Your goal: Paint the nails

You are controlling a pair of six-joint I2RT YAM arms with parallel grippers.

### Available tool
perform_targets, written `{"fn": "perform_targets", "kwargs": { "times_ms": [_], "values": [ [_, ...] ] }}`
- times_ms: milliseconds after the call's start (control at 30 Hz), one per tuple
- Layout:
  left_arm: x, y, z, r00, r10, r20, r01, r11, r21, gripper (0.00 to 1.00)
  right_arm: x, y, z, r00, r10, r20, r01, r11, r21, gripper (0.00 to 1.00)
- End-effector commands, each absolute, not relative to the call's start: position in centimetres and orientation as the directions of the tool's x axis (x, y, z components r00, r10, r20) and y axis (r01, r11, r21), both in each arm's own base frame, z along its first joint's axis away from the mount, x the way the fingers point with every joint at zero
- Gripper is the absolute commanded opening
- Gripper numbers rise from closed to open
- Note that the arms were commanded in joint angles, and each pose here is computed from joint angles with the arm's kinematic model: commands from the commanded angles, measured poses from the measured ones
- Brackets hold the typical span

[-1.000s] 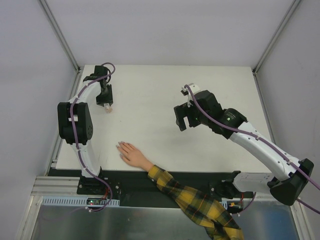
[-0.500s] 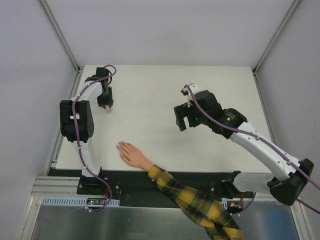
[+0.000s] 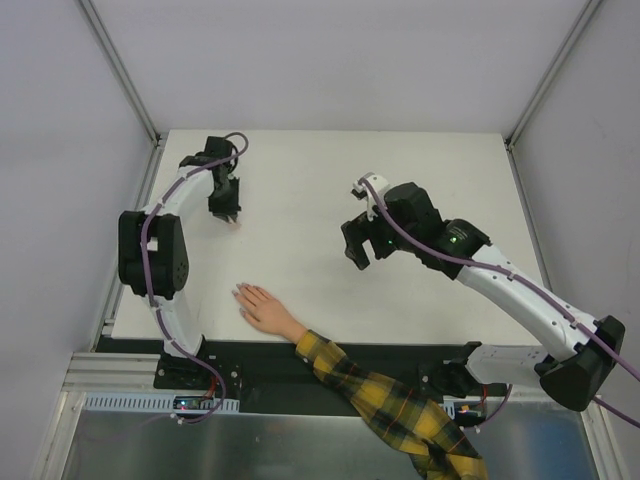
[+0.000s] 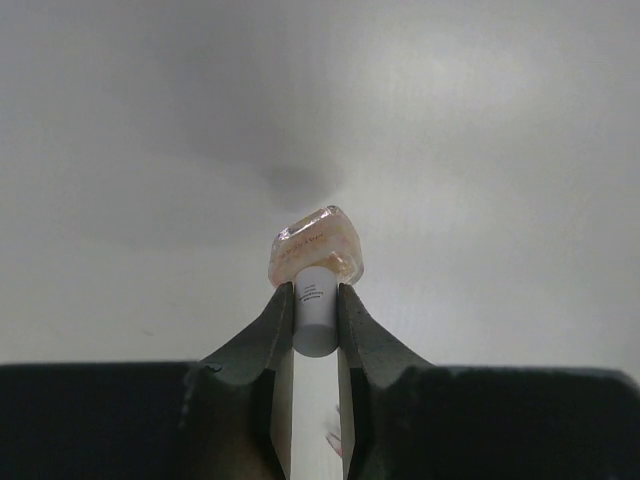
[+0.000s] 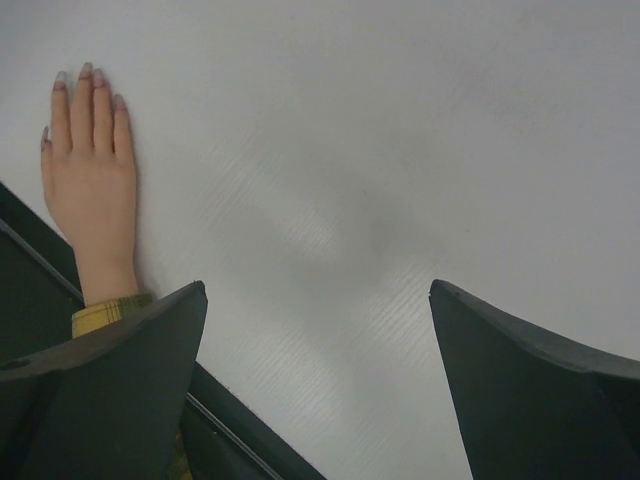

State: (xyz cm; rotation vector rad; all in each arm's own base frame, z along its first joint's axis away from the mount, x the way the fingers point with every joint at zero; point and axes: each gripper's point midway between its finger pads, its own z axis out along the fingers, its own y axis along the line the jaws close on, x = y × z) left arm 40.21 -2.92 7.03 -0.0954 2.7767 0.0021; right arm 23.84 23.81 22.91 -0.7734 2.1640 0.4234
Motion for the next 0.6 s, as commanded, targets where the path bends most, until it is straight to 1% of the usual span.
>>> {"fn": "perform_targets", "kwargs": {
  "times_ms": [0,33,100,133,267,333,367,433,567],
  "values": [
    [33.2,-12.3,13.7,-0.942,0.058,-0.332,0.159,0.945,-0.287,0.00,22.1,27.8,24.1,-0.323,-0.440,-0.838,-0.857,0.512,0.061,0.98],
    [31.3,-13.7,15.0,-0.939,0.061,-0.337,0.182,0.922,-0.341,0.00,21.3,28.6,24.2,-0.297,-0.438,-0.848,-0.890,0.448,0.080,0.98],
    [27.8,-16.6,16.1,-0.948,0.082,-0.308,0.224,0.861,-0.457,0.00,21.1,29.5,23.7,-0.242,-0.429,-0.870,-0.919,0.390,0.063,0.98],
    [26.5,-17.3,17.9,-0.941,0.067,-0.332,0.234,0.839,-0.492,0.00,20.7,29.9,23.5,-0.229,-0.425,-0.876,-0.933,0.353,0.072,0.98],
    [22.5,-19.6,20.6,-0.936,0.072,-0.345,0.271,0.772,-0.575,0.00,20.5,31.3,23.0,-0.179,-0.380,-0.908,-0.955,0.288,0.068,0.98],
    [20.4,-21.2,21.9,-0.935,0.107,-0.337,0.308,0.713,-0.629,0.00,20.2,32.3,23.0,-0.166,-0.343,-0.925,-0.967,0.241,0.085,0.99],
    [19.8,-21.6,22.2,-0.935,0.117,-0.333,0.317,0.698,-0.643,0.00,20.0,32.8,22.7,-0.170,-0.337,-0.926,-0.971,0.218,0.099,0.99],
    [18.4,-22.6,23.2,-0.931,0.149,-0.333,0.345,0.652,-0.675,0.00,19.8,33.8,23.0,-0.158,-0.305,-0.939,-0.979,0.170,0.110,0.95],
    [17.2,-23.4,24.0,-0.925,0.177,-0.336,0.370,0.615,-0.696,0.00,19.7,35.1,23.2,-0.129,-0.273,-0.953,-0.988,0.120,0.099,0.94]
  ]
}}
